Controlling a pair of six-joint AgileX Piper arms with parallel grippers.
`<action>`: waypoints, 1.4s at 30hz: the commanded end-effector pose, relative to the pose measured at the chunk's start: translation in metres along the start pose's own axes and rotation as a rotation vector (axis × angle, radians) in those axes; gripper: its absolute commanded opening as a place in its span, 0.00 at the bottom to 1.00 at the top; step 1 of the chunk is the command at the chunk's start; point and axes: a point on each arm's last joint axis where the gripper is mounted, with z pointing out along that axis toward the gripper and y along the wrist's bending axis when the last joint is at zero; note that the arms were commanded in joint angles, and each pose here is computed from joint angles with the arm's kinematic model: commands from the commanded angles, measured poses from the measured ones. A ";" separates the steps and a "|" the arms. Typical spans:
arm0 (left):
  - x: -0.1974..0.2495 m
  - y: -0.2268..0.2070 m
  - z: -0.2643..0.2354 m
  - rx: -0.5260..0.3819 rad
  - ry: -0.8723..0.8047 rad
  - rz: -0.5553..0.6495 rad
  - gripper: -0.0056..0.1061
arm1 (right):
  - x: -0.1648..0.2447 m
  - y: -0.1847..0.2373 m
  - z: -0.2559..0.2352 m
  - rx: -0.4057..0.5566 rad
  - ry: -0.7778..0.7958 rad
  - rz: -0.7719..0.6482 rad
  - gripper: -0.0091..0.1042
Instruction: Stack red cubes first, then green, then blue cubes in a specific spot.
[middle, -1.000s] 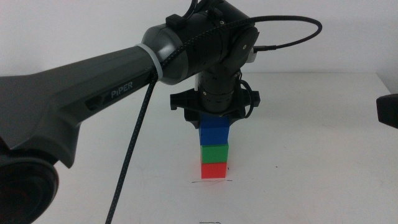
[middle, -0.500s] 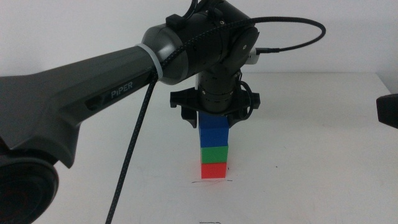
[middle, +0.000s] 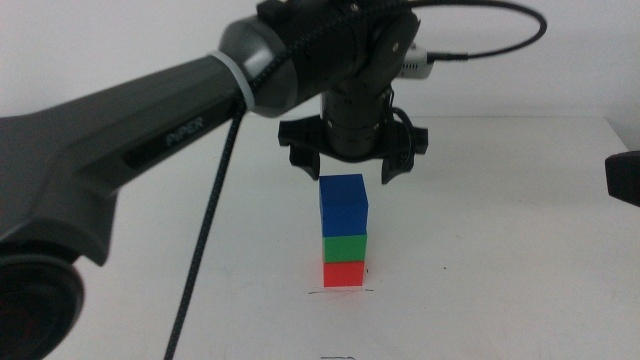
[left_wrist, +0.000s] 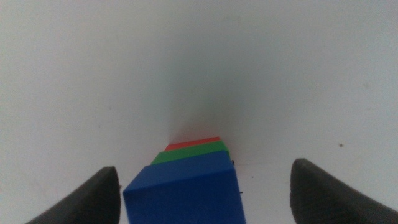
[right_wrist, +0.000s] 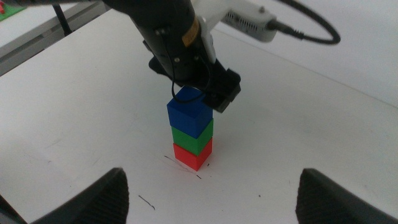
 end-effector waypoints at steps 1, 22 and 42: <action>-0.002 0.010 -0.051 0.018 -0.055 -0.003 0.89 | -0.012 -0.001 -0.006 0.015 -0.091 -0.012 0.90; 0.010 0.083 -0.205 -0.071 -0.493 0.083 0.89 | -0.012 -0.001 -0.006 0.015 -0.091 -0.012 0.90; 0.111 0.236 -0.277 -0.140 -0.772 -0.068 0.89 | -0.012 -0.001 -0.006 0.015 -0.091 -0.012 0.90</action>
